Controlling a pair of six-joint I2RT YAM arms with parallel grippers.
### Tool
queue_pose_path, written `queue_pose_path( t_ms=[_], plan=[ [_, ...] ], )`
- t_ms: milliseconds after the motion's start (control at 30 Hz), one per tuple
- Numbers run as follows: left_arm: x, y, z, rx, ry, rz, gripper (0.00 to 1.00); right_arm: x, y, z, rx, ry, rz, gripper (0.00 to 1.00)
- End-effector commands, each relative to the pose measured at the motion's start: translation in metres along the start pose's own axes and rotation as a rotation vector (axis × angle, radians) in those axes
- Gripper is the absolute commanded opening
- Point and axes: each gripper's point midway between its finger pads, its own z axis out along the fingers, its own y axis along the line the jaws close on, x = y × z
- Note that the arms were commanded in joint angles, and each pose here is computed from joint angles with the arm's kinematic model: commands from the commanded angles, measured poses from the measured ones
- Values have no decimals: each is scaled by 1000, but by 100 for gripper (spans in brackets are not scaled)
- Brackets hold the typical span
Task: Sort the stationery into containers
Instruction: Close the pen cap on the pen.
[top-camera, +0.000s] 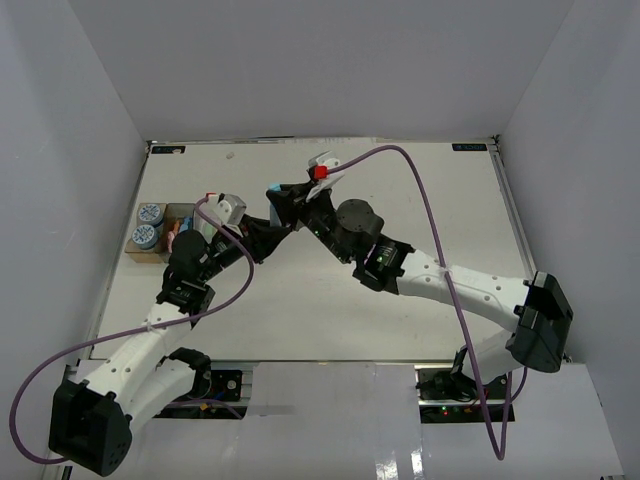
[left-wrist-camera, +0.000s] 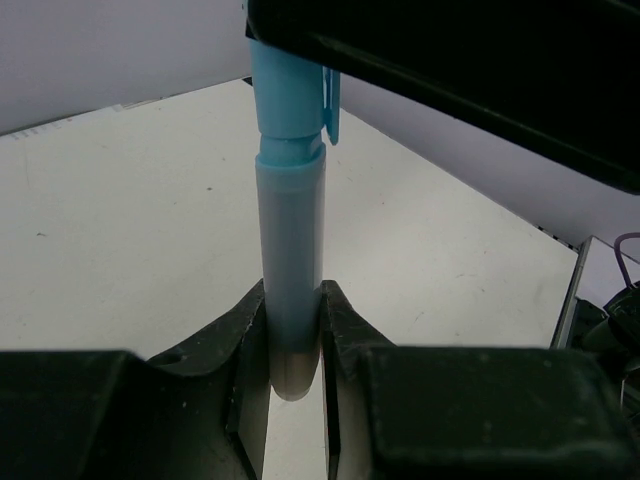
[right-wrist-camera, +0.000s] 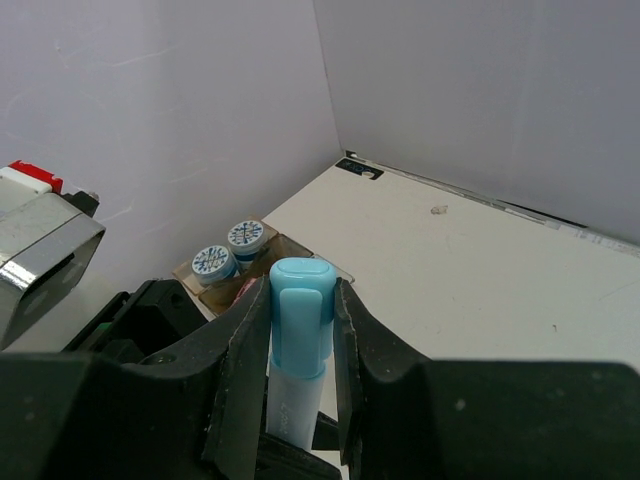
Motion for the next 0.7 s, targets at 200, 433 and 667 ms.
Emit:
queue_pose_path(
  t_ms=[200,433,667],
  plan=[
    [-45,-8,5,31,-158,85,9,0,2,-12,10,-14,23,17],
    [-52,-5,10,28,-180,120,10,0,1,-20,10,-8,8,34],
    [-42,-3,8,25,-165,126,10,-11,1,-29,0,-24,5,48]
  ],
)
